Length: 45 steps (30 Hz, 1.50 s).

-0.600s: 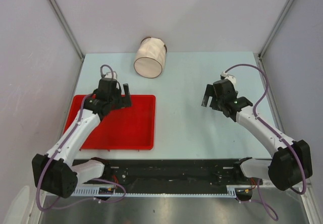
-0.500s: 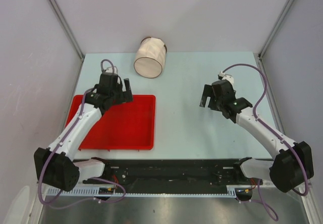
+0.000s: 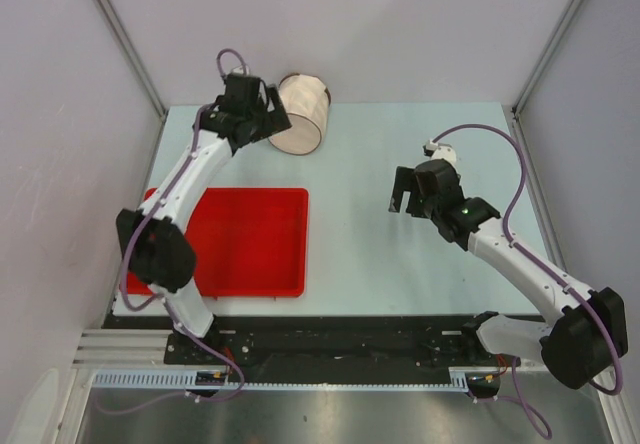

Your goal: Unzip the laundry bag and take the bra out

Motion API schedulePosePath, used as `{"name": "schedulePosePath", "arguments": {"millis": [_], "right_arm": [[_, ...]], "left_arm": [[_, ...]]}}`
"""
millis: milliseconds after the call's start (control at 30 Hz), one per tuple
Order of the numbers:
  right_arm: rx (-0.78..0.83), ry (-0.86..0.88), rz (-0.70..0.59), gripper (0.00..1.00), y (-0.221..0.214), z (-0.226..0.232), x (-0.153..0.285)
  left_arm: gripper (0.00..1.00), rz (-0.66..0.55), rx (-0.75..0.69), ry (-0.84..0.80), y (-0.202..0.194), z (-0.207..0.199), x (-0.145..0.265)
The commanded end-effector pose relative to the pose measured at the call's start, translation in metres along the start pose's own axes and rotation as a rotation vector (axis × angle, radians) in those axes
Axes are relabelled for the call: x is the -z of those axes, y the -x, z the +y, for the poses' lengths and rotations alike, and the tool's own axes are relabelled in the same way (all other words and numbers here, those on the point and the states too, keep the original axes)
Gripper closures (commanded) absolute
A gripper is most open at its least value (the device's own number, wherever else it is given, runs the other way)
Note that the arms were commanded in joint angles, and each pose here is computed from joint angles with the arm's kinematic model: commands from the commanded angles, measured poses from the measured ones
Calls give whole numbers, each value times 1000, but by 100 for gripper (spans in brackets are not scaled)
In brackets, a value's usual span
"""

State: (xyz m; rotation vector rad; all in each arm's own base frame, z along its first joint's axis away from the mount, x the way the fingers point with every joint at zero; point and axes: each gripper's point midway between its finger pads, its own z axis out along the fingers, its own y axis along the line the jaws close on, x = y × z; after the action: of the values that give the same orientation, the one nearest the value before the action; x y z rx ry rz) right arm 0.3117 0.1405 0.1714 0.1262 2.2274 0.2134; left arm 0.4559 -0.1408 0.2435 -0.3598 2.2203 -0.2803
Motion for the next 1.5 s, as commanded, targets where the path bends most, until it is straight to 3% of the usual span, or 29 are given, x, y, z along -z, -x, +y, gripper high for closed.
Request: {"name": "schedulePosePath", "arguments": {"millis": [0, 167, 367, 600, 667, 767, 800, 833, 867, 933, 1000, 1067, 1100, 1233, 1267, 1400, 1467], "right_arm": [[-15, 34, -43, 0, 17, 13, 5], [-33, 88, -29, 0, 15, 28, -2], [-18, 84, 5, 0, 5, 30, -8], [5, 65, 35, 0, -5, 26, -13], [10, 59, 40, 0, -6, 24, -12], [25, 45, 53, 0, -10, 20, -11], [31, 33, 58, 0, -12, 18, -13], [33, 27, 60, 0, -13, 16, -12], [32, 19, 59, 0, -14, 14, -12], [30, 11, 55, 0, -14, 11, -10], [12, -4, 43, 0, -12, 9, -9], [-7, -4, 22, 0, -8, 7, -6], [-5, -5, 8, 0, -4, 5, -4], [-80, 2, -61, 0, 27, -22, 8], [-115, 89, -81, 0, 38, -18, 19], [-197, 206, -170, 0, 70, -34, 33], [-202, 266, -184, 0, 77, -25, 38]], "left_arm": [[0, -25, 149, -37, 25, -42, -23], [0, -8, 257, 47, 21, -48, -81], [0, -93, 426, 61, 33, -63, -110], [0, -114, 486, 185, 11, -52, -144], [4, -121, 474, 195, 7, -49, -154], [32, -122, 426, 164, 7, -54, -163], [52, -129, 415, 150, 12, -58, -162], [63, -124, 400, 149, 14, -58, -157], [87, -130, 375, 143, 19, -59, -151], [100, -128, 338, 135, 22, -59, -140], [100, -80, 241, 43, 19, -70, -122], [100, -113, 133, -139, 38, -99, -95], [100, -42, 83, -220, 19, -110, -90], [100, 62, -103, -415, -3, -128, -41], [99, 99, -125, -449, -13, -128, -34], [100, 276, -205, -850, -46, -168, 31], [100, 343, -204, -942, -57, -174, 43]]}}
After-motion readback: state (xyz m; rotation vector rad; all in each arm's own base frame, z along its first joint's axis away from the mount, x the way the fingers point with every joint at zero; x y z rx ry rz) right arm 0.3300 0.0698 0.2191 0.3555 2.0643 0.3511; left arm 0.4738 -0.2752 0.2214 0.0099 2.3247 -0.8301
